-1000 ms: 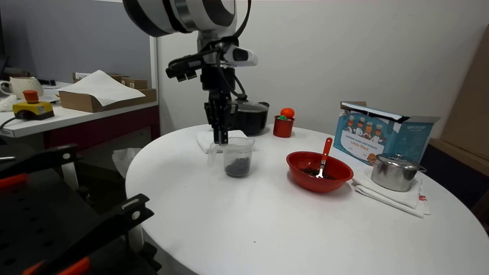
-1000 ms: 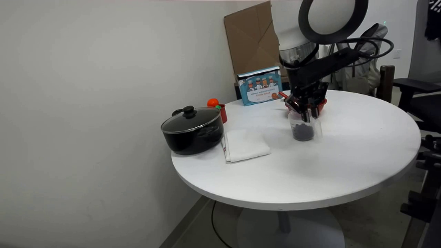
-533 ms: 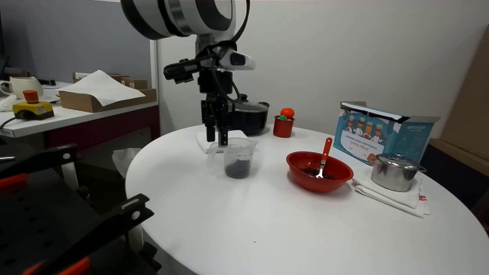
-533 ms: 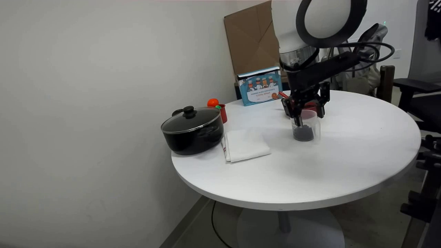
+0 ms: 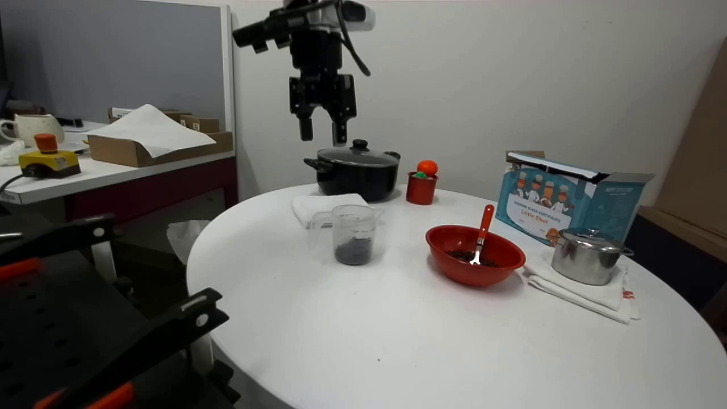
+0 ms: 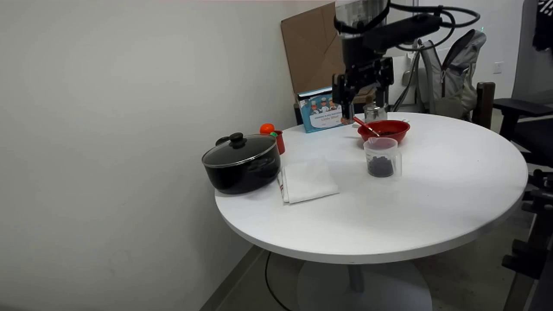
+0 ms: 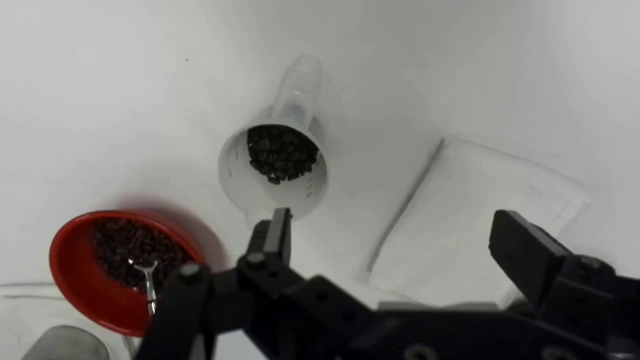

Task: Put some of the contents in the jug into the red bowl

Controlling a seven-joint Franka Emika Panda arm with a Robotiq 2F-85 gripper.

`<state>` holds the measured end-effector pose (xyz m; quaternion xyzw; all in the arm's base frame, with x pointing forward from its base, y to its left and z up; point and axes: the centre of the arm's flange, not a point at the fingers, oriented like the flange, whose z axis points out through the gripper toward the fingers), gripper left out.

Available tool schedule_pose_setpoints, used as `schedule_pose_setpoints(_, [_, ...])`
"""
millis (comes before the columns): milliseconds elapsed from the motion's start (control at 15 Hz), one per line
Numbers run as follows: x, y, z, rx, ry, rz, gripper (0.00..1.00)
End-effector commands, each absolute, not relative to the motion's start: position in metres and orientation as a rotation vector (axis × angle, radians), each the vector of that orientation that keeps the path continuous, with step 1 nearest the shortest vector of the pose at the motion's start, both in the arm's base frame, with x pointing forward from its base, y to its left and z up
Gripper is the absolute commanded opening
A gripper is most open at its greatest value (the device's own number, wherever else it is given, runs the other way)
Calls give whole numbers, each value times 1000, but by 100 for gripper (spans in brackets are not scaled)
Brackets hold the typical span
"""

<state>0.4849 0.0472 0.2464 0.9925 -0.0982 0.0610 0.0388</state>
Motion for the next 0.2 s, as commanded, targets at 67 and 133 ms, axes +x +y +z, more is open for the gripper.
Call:
schedule_pose_setpoints(67, [480, 49, 270, 3047, -271, 206, 100])
schedule_pose_setpoints(133, [478, 49, 275, 3048, -266, 213, 100])
